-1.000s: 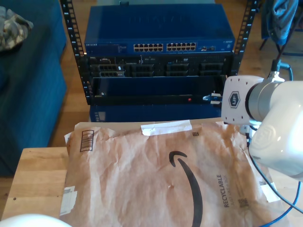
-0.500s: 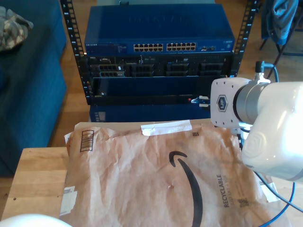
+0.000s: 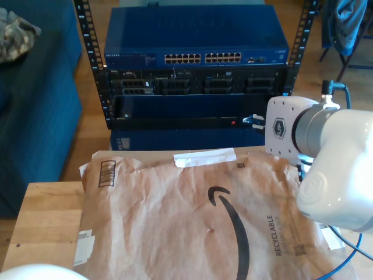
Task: Grab the cable and plug it in
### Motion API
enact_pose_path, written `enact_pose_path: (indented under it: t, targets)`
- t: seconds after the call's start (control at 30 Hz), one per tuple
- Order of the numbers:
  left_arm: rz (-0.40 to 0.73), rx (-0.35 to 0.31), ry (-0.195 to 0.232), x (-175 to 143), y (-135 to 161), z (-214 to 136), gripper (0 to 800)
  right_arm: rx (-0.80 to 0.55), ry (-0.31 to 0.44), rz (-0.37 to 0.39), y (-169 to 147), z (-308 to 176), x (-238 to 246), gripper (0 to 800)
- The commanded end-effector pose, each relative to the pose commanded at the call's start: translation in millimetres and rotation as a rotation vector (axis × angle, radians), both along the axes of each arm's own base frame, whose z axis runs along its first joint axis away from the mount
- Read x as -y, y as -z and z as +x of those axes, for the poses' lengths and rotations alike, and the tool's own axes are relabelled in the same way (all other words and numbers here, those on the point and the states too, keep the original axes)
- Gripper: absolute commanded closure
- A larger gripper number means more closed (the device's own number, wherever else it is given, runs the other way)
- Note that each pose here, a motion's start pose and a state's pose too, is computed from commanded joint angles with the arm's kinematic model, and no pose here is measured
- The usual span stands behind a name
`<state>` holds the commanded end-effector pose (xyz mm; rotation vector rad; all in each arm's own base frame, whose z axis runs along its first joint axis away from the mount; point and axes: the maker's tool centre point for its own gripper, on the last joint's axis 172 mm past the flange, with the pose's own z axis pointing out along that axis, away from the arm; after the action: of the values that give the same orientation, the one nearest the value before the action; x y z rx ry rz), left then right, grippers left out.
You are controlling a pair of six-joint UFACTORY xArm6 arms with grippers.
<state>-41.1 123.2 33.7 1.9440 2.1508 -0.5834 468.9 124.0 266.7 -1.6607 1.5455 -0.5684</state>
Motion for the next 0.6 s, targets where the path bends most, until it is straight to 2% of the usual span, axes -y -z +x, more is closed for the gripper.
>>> enact_pose_path:
  t: [0.37, 0.43, 0.6]
  targets:
    - [0.002, 0.000, 0.000, -1, 0, 0, 0, 0.016, -0.009, 0.005, -11, 5, -5, 800]
    - [0.000, 0.000, 0.000, 0, 0, 0, 0, 0.035, -0.017, 0.005, -22, 10, -9, 800]
    - [0.000, 0.000, 0.000, 0, 0, 0, 0, 0.069, -0.058, -0.039, -36, 27, -21, 800]
